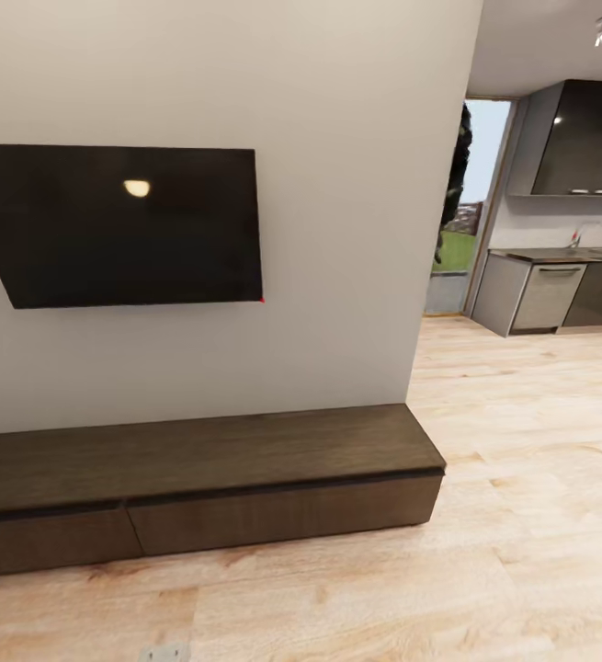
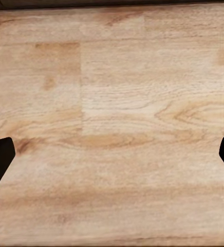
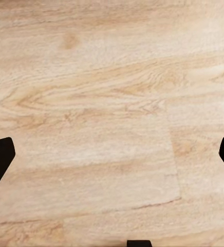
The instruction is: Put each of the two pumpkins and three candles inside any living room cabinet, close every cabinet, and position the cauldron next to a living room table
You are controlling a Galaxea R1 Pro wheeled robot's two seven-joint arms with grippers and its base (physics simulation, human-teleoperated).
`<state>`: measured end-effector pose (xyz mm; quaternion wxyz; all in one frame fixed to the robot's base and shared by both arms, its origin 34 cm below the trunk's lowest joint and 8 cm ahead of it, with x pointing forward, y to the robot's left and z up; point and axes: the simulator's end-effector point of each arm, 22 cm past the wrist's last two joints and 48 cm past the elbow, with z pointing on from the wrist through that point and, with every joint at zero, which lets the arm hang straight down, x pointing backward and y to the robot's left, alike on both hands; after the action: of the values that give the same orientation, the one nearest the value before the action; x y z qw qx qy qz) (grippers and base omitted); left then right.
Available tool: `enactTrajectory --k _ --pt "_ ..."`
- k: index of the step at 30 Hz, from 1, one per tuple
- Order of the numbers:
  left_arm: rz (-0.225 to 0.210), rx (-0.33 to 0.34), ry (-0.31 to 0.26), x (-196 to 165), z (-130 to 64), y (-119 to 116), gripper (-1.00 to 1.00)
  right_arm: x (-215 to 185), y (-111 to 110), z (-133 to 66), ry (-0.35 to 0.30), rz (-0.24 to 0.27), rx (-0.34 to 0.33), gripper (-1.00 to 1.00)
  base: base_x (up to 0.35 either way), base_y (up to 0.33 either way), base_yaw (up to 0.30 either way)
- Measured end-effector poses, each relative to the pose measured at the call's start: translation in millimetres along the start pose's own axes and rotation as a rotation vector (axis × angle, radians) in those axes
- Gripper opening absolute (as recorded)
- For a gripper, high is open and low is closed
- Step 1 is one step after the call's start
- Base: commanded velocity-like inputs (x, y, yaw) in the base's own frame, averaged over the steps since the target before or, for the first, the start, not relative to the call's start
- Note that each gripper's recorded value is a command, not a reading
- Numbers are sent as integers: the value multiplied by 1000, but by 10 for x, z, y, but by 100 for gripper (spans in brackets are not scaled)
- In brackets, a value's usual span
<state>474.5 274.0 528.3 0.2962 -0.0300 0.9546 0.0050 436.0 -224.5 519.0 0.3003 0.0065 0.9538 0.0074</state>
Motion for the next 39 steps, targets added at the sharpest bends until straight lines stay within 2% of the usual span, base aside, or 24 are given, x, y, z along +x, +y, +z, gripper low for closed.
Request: enactTrajectory --k 20,26,39 --pt "-4 0 -27 -38 2 -9 100 56 6 1 12 -1 -2 100 36 28 0" --pt "-3 2 -53 -33 82 -16 100 131 7 83 14 -1 -4 100 0 0 0" --pt "-3 2 -57 105 264 -13 100 276 11 265 12 -1 -7 100 0 0 0"
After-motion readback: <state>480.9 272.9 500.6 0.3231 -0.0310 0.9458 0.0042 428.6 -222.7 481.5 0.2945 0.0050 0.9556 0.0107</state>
